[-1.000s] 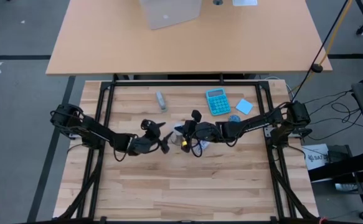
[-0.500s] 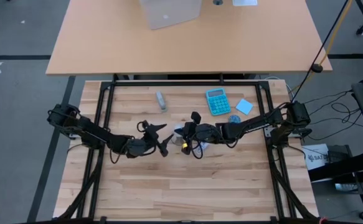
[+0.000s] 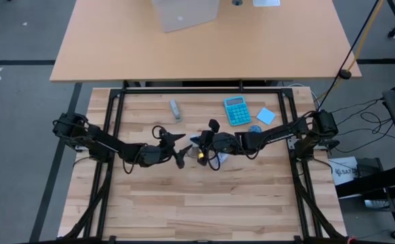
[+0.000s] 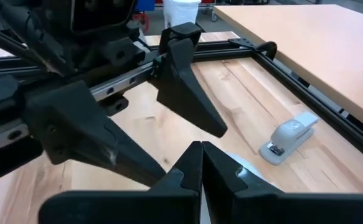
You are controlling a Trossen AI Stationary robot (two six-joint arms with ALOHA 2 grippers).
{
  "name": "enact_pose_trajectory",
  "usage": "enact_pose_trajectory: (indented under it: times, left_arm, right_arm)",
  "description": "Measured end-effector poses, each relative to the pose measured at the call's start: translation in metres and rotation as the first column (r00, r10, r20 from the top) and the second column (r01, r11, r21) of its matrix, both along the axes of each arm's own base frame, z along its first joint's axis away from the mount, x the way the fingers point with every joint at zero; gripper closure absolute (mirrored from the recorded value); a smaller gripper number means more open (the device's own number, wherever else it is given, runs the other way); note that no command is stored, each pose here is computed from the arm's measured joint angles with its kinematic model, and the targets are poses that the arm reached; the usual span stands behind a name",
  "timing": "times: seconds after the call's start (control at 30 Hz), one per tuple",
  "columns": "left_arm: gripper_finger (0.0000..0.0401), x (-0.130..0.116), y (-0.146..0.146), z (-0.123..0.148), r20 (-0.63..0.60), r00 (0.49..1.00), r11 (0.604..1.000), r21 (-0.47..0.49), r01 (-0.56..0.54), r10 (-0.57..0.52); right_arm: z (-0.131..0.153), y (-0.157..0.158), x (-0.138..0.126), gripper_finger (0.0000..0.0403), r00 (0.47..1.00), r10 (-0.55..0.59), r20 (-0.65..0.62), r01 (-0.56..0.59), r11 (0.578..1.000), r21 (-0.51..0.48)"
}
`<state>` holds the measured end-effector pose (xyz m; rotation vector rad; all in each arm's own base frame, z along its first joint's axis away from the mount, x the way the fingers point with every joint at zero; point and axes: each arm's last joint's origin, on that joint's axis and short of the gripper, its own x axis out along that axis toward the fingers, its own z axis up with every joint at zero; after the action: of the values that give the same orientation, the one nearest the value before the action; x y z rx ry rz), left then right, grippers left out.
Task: Screw lightbulb
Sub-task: Insert the white lightbulb into the desk lamp
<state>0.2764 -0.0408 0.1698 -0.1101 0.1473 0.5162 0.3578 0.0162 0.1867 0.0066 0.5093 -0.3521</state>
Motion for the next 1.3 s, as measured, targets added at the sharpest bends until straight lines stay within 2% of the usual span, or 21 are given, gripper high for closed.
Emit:
enact_pose_trajectory:
  times: [0.23,0.4,0.57,0.8,1.3]
  left_arm:
    - [0.0121,0.008,-0.002,-0.006,-0.012,1.000,1.000,-0.012,-0.001,0.001]
    - [0.0121,0.019,-0.003,-0.009,-0.027,0.999,0.999,0.015,-0.030,0.030]
    - [0.0121,0.019,0.001,-0.013,-0.054,0.997,0.998,-0.009,-0.055,0.054]
    - [0.0121,0.017,0.002,-0.015,-0.074,0.993,0.996,0.004,-0.087,0.087]
    - [0.0121,0.016,-0.002,-0.017,-0.093,0.992,0.996,0.016,-0.084,0.085]
  right_arm:
    - [0.000,-0.006,0.000,0.0403,1.000,-0.018,0.000,0.018,1.000,0.003]
    - [0.000,-0.007,0.000,0.0403,1.000,-0.020,-0.003,0.020,1.000,0.005]
    - [-0.001,-0.007,0.000,0.0403,1.000,-0.019,-0.006,0.019,1.000,0.008]
    - [-0.001,-0.007,-0.001,0.0403,1.000,-0.024,-0.011,0.024,1.000,0.020]
    - [-0.001,-0.004,0.000,0.0403,1.000,0.012,-0.009,-0.012,0.999,0.029]
